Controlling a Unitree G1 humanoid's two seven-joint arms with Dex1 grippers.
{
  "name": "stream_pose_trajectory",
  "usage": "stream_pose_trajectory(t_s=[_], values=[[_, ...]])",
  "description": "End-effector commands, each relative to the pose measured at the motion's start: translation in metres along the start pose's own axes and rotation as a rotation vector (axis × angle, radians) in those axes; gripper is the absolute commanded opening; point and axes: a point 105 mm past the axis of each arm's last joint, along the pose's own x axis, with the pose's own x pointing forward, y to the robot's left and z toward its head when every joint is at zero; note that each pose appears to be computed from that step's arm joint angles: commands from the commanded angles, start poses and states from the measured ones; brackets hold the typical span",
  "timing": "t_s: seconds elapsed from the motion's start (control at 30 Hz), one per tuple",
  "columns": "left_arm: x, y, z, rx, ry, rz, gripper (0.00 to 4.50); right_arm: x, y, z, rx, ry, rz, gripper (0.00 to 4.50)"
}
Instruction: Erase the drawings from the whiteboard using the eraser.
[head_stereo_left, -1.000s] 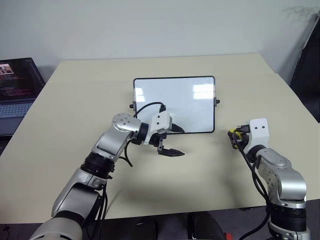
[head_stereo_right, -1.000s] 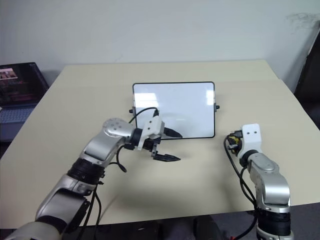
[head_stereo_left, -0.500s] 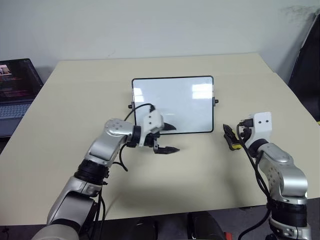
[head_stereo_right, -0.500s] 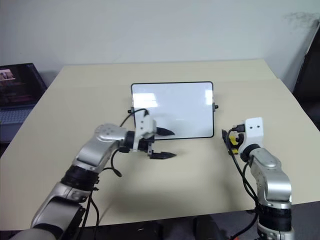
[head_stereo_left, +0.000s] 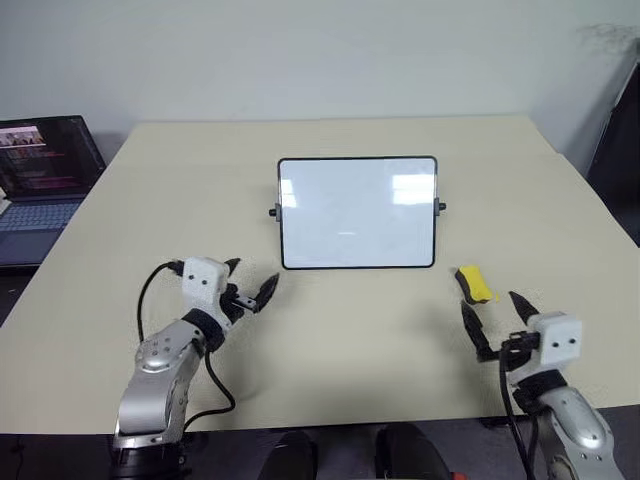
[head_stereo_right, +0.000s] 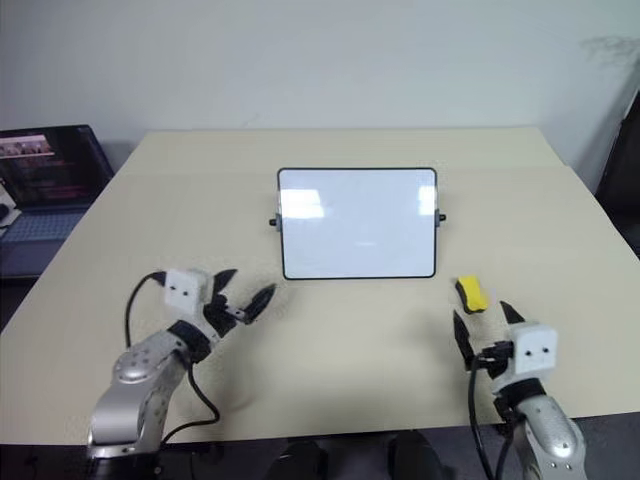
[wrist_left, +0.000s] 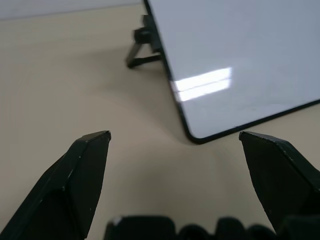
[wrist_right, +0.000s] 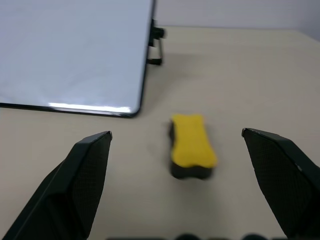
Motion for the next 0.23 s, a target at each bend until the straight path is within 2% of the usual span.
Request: stream_pose_trajectory(t_s=[0.03, 0.13, 0.23], values=[[-0.009, 0.013, 0.009, 0.026, -0.062, 0.116, 4.50, -0.008, -0.005, 0.006, -0.007, -0.031, -0.009, 4.47], [-0.011, 0.012, 0.000, 0.005, -0.045, 0.162, 4.50, -0.011, -0.008, 0.001, -0.036, 0.003, 0.013, 4.47], [-0.008, 0.009, 0.000, -0.006, -0.048, 0.192, 4.50, -0.007, -0.024, -0.001, -0.058, 0.028, -0.003, 4.47]])
